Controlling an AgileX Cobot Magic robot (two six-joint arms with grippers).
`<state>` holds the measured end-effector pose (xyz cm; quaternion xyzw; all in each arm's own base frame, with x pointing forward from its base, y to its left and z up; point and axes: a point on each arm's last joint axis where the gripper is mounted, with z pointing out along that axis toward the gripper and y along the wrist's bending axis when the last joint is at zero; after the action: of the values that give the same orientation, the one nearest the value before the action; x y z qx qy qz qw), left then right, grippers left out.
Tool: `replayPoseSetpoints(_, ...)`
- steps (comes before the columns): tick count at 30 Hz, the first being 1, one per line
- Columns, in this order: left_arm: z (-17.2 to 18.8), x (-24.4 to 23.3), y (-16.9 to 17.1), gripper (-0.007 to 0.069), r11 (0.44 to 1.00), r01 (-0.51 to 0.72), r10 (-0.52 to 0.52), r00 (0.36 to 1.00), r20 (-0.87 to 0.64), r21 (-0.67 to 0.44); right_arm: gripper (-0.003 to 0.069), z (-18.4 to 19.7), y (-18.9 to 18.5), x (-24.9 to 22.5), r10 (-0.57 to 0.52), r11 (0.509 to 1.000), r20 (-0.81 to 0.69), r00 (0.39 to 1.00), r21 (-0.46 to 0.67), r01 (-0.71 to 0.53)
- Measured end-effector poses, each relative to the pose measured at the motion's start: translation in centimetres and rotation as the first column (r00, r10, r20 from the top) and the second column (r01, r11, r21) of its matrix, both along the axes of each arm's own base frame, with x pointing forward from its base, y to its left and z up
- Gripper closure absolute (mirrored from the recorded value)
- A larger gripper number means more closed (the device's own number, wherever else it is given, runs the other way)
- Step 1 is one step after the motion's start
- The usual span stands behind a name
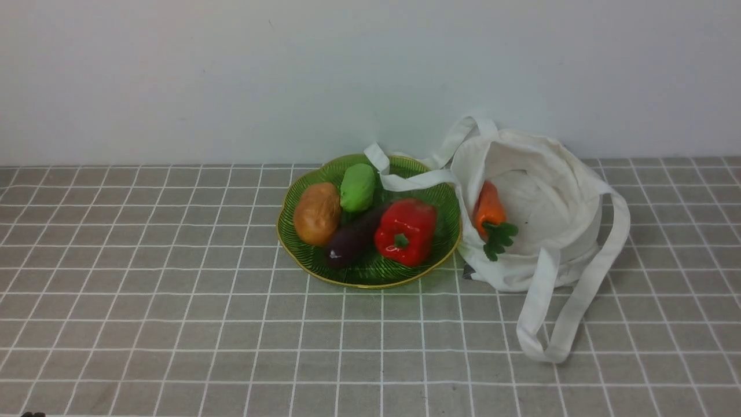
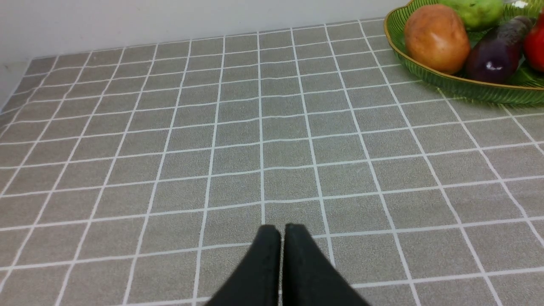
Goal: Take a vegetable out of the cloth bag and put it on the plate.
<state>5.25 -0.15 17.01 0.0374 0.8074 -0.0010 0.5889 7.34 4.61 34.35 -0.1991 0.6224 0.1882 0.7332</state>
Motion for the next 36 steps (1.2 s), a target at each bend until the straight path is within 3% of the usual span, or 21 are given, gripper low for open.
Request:
replayPoseSetpoints(14, 0.0, 0.0, 0.0, 0.0630, 1.000, 0.000, 0.000, 1.000, 0.000, 0.000, 0.0673, -0.1, 0.0, 0.0, 0.000, 1.000, -0.001, 1.000, -0.002, 0.000)
replayPoseSetpoints(21, 0.0, 0.0, 0.0, 0.0630, 1.000, 0.000, 0.000, 1.000, 0.000, 0.000, 0.0673, -2.9, -0.3, -0.2, -0.025, 0.999, -0.022, 0.999, -0.043, 0.024)
replayPoseSetpoints(28, 0.0, 0.0, 0.0, 0.0630, 1.000, 0.000, 0.000, 1.000, 0.000, 0.000, 0.0673, -11.8, -2.6, -1.0, -0.258, 0.962, -0.104, 0.961, -0.116, 0.246)
replayPoseSetpoints(36, 0.0, 0.0, 0.0, 0.0630, 1.000, 0.000, 0.000, 1.000, 0.000, 0.000, 0.0673, -15.4, -3.9, -1.8, -0.404, 0.912, -0.178, 0.897, -0.161, 0.379)
